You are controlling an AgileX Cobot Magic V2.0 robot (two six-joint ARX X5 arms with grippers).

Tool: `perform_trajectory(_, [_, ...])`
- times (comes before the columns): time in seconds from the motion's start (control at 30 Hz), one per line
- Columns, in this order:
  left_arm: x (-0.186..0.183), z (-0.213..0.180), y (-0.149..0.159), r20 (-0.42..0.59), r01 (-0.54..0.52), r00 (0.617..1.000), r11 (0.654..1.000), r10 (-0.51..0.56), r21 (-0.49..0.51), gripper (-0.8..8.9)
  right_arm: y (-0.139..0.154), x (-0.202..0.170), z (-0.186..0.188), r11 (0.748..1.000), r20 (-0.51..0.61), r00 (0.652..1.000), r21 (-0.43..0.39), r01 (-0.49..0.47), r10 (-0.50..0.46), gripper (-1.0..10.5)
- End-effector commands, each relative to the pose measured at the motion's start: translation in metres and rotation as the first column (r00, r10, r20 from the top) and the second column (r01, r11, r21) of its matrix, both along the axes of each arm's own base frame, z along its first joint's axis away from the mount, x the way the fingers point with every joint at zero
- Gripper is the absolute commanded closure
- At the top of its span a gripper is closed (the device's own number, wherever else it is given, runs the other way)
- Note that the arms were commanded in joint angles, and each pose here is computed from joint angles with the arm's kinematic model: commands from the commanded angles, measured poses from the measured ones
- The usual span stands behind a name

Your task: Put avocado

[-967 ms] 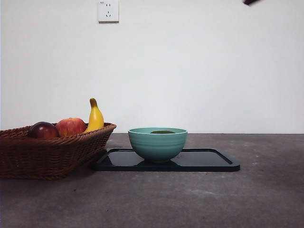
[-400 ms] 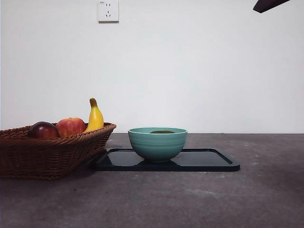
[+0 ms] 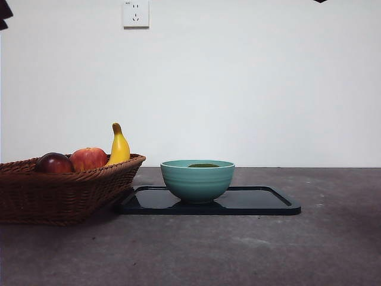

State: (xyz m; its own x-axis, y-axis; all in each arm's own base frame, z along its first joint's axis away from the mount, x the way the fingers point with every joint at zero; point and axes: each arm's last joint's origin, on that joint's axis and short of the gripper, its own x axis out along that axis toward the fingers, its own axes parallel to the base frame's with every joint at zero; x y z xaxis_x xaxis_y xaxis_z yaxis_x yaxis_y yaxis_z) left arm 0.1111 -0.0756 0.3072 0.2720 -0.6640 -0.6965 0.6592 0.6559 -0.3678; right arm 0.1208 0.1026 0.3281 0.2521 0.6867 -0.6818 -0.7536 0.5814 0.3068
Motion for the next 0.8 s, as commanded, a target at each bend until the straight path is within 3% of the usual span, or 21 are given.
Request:
perform_trajectory(0.03, [0.0008,0.0024,-0.0013,0.017,0.015,1.000,1.000,-0.015,-0.003,8.05,0.0027,0.0011,0.0013,1.000,-0.002,1.000,0.010,-0.001,0.001,9.3])
perform_trajectory(0.67, [0.0008,0.0023,-0.0013,0.017,0.015,1.000,1.000,-0.015,-0.003,8.05,0.0037,0.0024,0.0032,1.000,0.020,1.000,0.025,-0.002,0.001,9.3])
perform_trajectory(0.7, [0.0007,0.0029,-0.0007,0.033,0.019,0.999,1.000,-0.019,0.001,8.05,0.0037,0.0024,0.0032,1.000,0.020,1.000,0.025,-0.001,0.001,9.3])
perform_trajectory(0.8, [0.0015,0.0107,0.0074,0.254,0.028,0.966,0.998,-0.042,0.060,8.05,0.0037,0.0025,0.0033,1.000,0.020,1.000,0.025,-0.002,0.001,9.3])
